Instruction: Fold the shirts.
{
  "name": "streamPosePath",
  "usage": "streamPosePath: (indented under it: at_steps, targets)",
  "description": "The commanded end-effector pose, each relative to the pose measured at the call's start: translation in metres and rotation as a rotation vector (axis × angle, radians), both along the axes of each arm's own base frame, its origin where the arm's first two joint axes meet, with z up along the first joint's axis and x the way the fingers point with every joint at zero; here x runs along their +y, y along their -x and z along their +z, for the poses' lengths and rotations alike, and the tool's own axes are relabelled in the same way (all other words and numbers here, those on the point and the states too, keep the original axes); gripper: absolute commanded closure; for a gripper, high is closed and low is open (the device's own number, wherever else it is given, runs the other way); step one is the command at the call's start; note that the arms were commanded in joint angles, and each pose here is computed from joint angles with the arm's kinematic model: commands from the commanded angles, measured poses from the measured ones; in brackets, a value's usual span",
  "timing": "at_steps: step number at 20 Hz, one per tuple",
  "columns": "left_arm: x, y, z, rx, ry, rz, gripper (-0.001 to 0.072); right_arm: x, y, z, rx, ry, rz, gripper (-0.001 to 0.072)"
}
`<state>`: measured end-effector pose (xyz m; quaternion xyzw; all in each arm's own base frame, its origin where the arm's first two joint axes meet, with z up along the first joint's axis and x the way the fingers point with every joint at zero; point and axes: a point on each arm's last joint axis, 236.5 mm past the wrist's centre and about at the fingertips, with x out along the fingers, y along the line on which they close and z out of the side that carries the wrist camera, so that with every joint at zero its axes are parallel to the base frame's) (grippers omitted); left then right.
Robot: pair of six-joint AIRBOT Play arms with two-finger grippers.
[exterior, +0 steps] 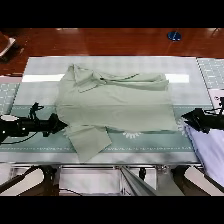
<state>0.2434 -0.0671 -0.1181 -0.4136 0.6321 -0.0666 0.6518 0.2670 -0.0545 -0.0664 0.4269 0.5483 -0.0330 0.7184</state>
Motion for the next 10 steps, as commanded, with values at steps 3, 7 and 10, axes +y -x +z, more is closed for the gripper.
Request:
streamPosePath:
  at_steps: [3,7,10]
  targets:
    - [-0.007,-0.005,-0.005,-0.032,-0.033,-0.04,0.0689,-0.02,0.053,-0.024,0.234,0.06,-0.02,0.0299]
    - [-0.006,-0.005,-0.005,-0.033,-0.034,-0.039,0.0688,0.006,0.057,-0.028,0.28,-0.054,0.016,0.0298]
    - [-0.006,-0.005,-0.005,-0.032,-0.034,-0.038,0.0688,0.031,0.058,-0.04,0.328,-0.108,0.11,0.0298]
